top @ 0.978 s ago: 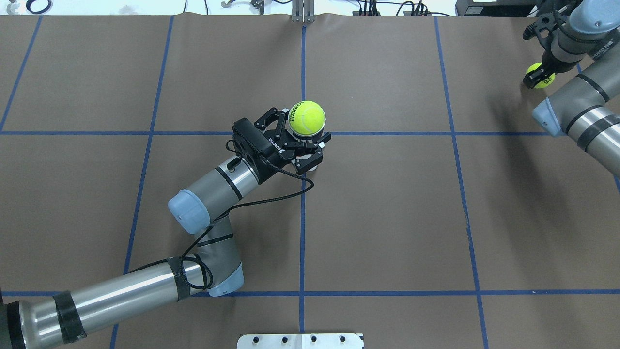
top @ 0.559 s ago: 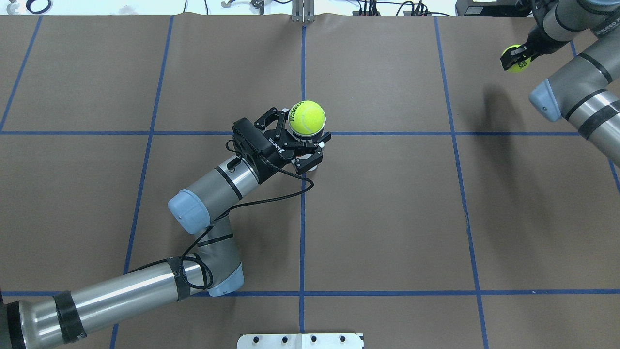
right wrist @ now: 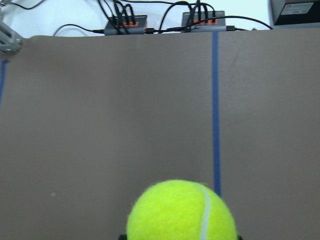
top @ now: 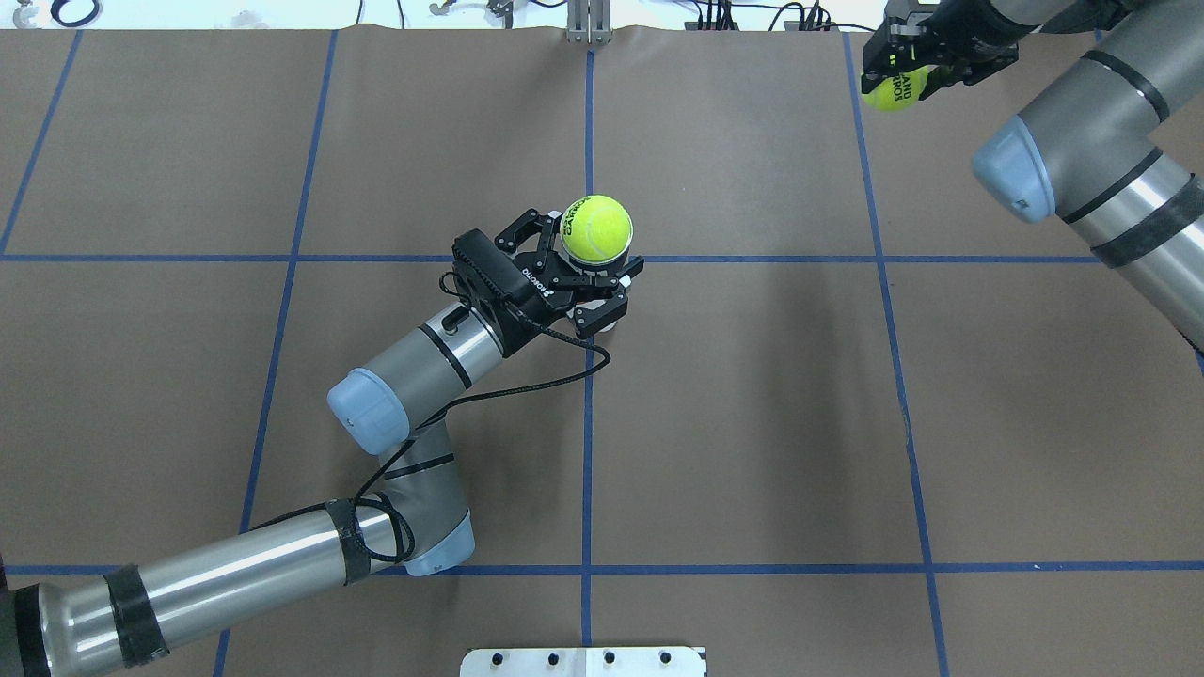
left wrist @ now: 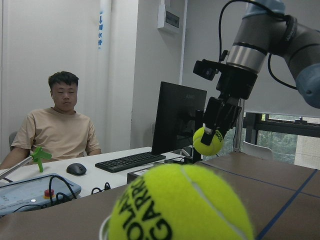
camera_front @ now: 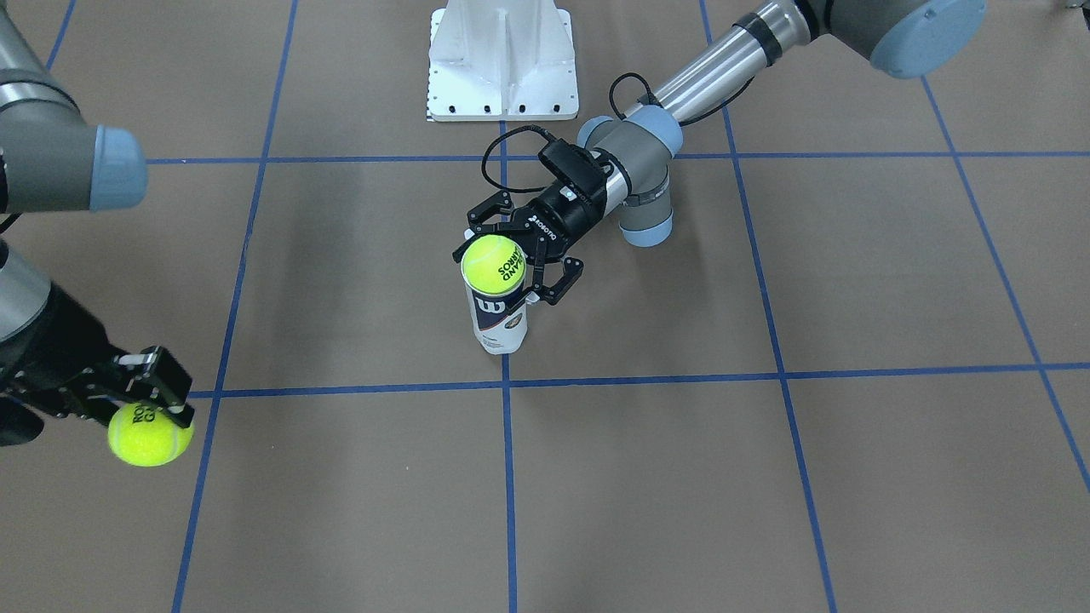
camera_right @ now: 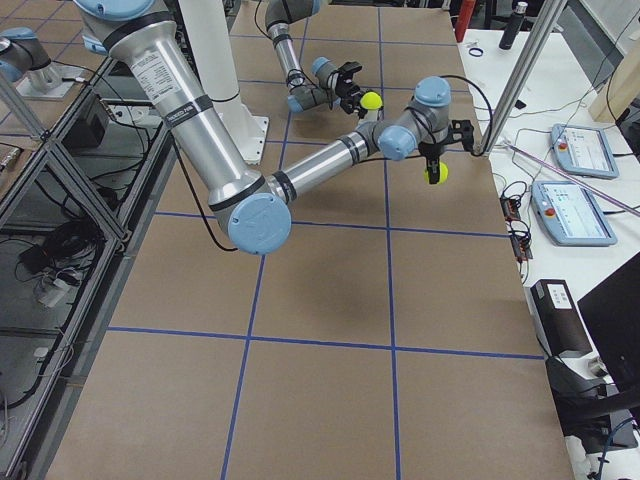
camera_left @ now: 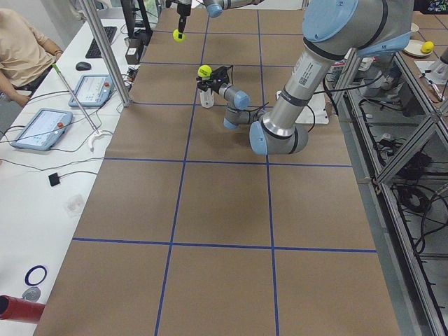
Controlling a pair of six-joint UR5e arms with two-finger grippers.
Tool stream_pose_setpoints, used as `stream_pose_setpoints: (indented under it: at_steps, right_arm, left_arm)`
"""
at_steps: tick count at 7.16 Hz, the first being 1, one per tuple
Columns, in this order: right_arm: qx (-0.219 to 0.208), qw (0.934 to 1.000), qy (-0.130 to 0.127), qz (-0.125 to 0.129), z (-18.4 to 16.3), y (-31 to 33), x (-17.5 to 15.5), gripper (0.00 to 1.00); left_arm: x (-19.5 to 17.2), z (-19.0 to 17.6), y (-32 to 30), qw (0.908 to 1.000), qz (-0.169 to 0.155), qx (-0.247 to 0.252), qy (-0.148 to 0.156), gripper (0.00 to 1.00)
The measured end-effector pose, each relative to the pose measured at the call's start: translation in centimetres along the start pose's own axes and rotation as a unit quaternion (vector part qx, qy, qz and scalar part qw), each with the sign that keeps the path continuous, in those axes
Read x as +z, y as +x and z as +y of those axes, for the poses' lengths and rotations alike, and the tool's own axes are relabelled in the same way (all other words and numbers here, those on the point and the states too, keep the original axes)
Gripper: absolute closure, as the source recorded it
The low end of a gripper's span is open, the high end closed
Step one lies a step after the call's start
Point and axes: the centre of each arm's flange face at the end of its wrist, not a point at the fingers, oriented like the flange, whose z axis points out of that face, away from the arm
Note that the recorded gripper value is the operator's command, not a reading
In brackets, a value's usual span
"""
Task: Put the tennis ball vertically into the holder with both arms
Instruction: 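Carry the second ball with the right gripper over the can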
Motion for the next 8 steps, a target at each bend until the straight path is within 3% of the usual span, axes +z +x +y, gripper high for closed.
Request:
stream_pose_setpoints:
  at_steps: [2, 4, 6, 8]
  right_arm:
    - [0.051, 0.9985, -0.017, -0.011, 3.5, -10.8, -5.4, 1.0]
    - [0.084, 0.9962, -0.024, -0.006, 7.3, -20.4, -7.5, 1.0]
    - [0.094, 0.9952, -0.024, 0.014, 11.9, -26.7, -6.2, 1.0]
    - [0.086, 0.9954, -0.025, 0.034, 14.9, -28.9, -3.7, 1.0]
  left_arm:
    - [0.0, 0.0, 0.1, 1.0, 0.0, 0.0, 0.0, 0.02]
    - [0.0, 0.1, 0.1, 1.0, 0.0, 0.0, -0.001, 0.02]
    - [0.0, 0.1, 0.1, 1.0, 0.0, 0.0, -0.001, 0.02]
    - [0.0, 0.1, 0.0, 1.0, 0.0, 0.0, -0.001, 0.02]
